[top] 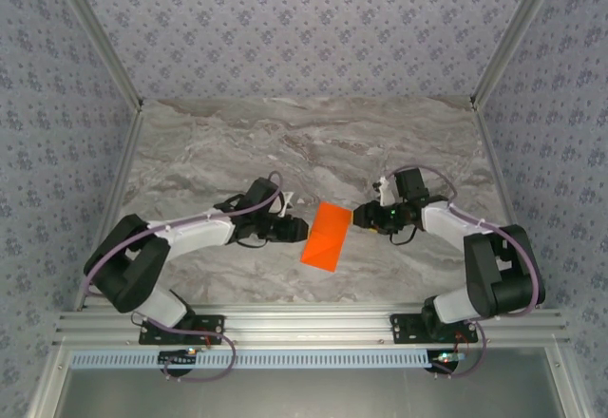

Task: Fold a paper plane with a square sheet of paper (fold left side to right side)
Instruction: Fold the triangle a second time at the center of the table, then turn over the paper at the center of the table.

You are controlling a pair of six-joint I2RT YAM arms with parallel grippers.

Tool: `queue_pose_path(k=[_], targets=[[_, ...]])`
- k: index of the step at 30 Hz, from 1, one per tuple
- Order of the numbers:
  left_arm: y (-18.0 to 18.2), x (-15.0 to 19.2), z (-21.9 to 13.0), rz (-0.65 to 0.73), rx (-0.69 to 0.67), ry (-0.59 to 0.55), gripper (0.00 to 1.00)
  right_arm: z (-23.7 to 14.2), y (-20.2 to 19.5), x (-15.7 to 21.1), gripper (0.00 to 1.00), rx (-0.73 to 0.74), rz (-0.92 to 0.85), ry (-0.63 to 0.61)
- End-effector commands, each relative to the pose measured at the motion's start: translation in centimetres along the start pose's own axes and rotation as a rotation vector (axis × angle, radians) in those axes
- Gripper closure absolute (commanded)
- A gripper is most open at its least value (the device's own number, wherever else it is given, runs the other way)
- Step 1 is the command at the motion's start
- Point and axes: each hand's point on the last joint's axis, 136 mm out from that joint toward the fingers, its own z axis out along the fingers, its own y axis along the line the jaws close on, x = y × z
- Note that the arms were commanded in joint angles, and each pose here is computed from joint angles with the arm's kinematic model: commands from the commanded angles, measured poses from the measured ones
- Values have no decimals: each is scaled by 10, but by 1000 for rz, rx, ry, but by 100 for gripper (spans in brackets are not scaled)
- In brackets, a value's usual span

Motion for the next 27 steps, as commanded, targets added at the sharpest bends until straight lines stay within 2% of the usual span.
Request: queue_pose_path(k=[1,6,10,17,23,27], targets=[[-16,-14,14,50,82,7,56,1,10,5,56,-48,16,-3],[-6,-18,33,37,58,39,50,2,10,10,56,-35,13,6],[-8,-18,40,24,97,36,50,2,10,12,56,-25,8,13],[-7,-14,42,21,105,46,61,2,8,14,56,-12,8,17],[-3,-14,44,21,91,54,63,3,8,15,56,-10,11,22],[-2,-14,43,22,83,47,72,4,10,18,56,-15,7,30]])
